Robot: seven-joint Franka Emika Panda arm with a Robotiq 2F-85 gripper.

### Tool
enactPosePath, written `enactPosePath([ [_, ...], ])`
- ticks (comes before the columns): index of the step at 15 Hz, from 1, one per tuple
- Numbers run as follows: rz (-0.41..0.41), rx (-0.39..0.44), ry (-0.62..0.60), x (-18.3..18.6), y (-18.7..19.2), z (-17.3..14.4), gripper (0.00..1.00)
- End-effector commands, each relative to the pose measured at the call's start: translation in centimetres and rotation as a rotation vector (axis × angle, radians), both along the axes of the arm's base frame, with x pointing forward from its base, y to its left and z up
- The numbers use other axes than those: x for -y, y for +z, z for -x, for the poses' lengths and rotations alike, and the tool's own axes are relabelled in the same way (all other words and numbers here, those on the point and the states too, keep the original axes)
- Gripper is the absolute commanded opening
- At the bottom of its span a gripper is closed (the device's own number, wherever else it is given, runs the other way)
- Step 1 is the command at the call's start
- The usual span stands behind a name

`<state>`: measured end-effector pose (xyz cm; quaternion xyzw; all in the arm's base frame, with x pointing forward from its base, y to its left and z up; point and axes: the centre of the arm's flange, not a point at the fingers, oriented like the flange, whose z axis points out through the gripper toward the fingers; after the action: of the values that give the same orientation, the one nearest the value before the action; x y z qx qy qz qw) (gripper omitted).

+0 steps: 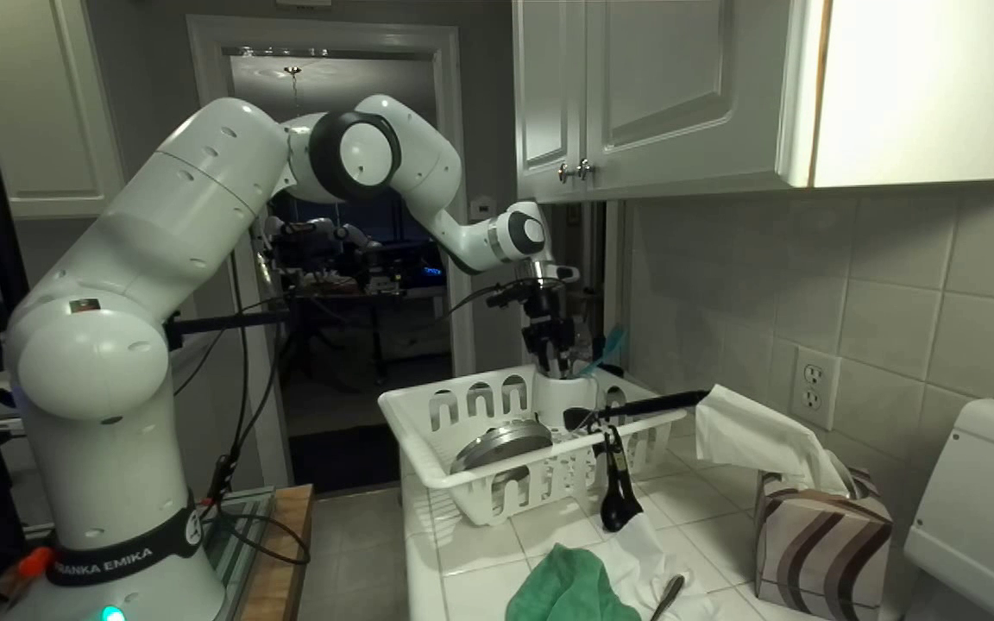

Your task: Remove one spoon from the cutlery holder on the dishrack.

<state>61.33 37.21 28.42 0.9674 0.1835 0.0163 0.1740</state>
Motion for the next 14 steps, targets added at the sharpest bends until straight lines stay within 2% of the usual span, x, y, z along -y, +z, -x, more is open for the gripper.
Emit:
enactPosePath([
  [1,0.0,-0.007,-0.024,-0.7,0.9,-0.2,0.49],
  [3,-0.002,-0.007,-0.03,-0.7,1.0,0.1,0.42],
  [4,-0.002,-0.01,-0.033,-0.8,1.0,0.2,0.32],
  [6,-0.009,-0.016,-0.039,-0.8,0.9,0.5,0.41],
  [14,-0.028,-0.034,-0.05,-1.2,0.6,1.5,0.37],
])
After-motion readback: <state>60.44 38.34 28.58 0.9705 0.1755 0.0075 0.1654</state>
